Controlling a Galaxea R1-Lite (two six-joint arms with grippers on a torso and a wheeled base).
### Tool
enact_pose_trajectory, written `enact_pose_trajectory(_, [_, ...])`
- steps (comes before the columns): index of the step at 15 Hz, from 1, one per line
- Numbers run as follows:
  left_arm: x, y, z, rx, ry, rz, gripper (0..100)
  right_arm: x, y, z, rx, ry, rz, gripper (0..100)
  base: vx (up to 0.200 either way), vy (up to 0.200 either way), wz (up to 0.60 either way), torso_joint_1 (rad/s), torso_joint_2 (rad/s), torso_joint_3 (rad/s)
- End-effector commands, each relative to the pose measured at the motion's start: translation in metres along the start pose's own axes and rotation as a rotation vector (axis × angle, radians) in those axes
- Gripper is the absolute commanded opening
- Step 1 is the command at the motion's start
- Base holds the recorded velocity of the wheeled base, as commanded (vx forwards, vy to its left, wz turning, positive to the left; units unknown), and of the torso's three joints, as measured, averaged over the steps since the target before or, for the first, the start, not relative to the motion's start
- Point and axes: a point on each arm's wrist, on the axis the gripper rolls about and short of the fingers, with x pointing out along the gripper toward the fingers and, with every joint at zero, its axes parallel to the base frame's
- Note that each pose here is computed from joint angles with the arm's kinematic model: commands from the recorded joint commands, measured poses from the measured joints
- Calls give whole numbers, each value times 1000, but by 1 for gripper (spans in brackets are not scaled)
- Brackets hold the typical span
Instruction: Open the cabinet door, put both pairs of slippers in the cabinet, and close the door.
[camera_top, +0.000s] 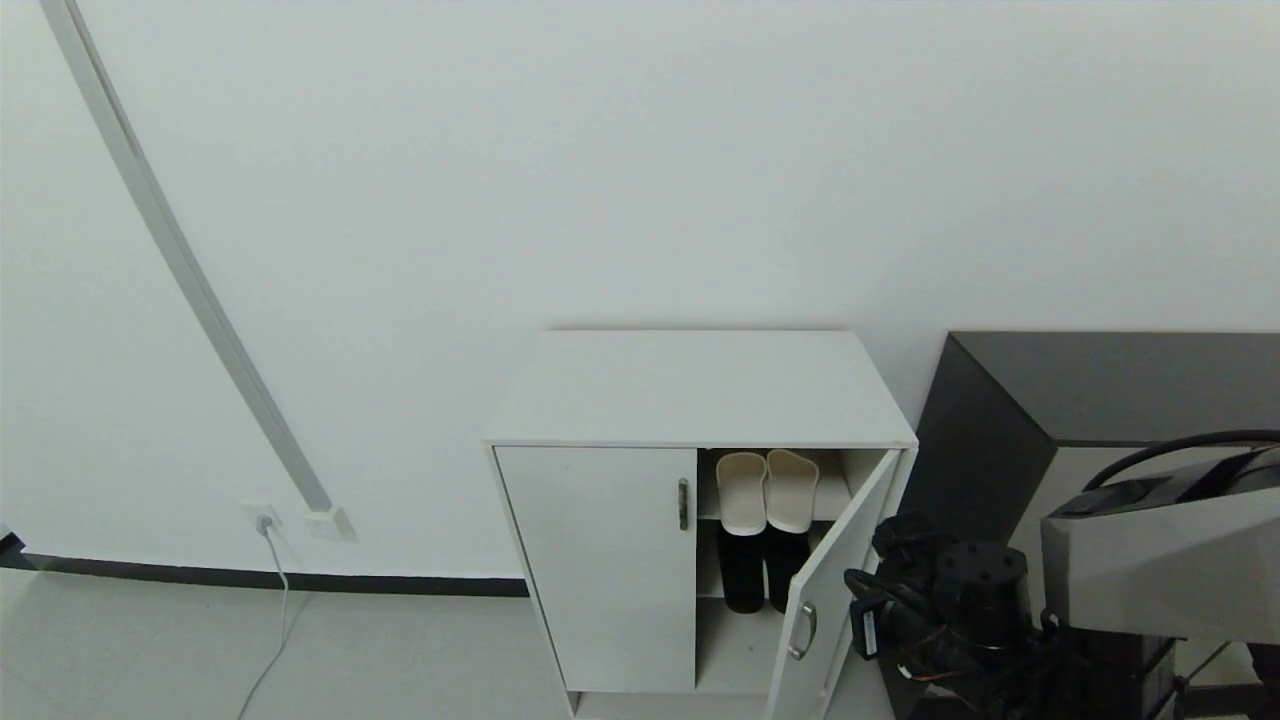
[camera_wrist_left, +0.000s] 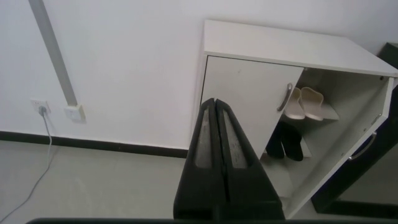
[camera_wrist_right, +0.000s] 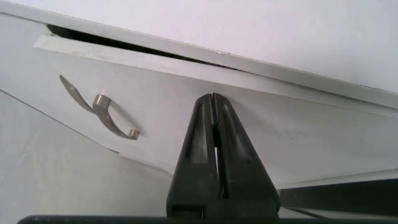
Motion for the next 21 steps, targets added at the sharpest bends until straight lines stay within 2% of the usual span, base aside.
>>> enact_pose_trajectory(1, [0, 0, 0, 0, 0, 0, 0, 14, -3, 4, 9, -13, -6, 0, 0, 0, 0, 0, 0, 0])
enact_pose_trajectory(9, [0, 0, 0, 0, 0, 0, 0, 47, 2, 25, 10, -7, -11, 0, 0, 0, 0, 0, 0, 0])
enact_pose_trajectory(21, [0, 0, 0, 1, 0, -1, 0, 78, 9, 63, 16, -50, -10, 0, 0, 0, 0, 0, 0, 0])
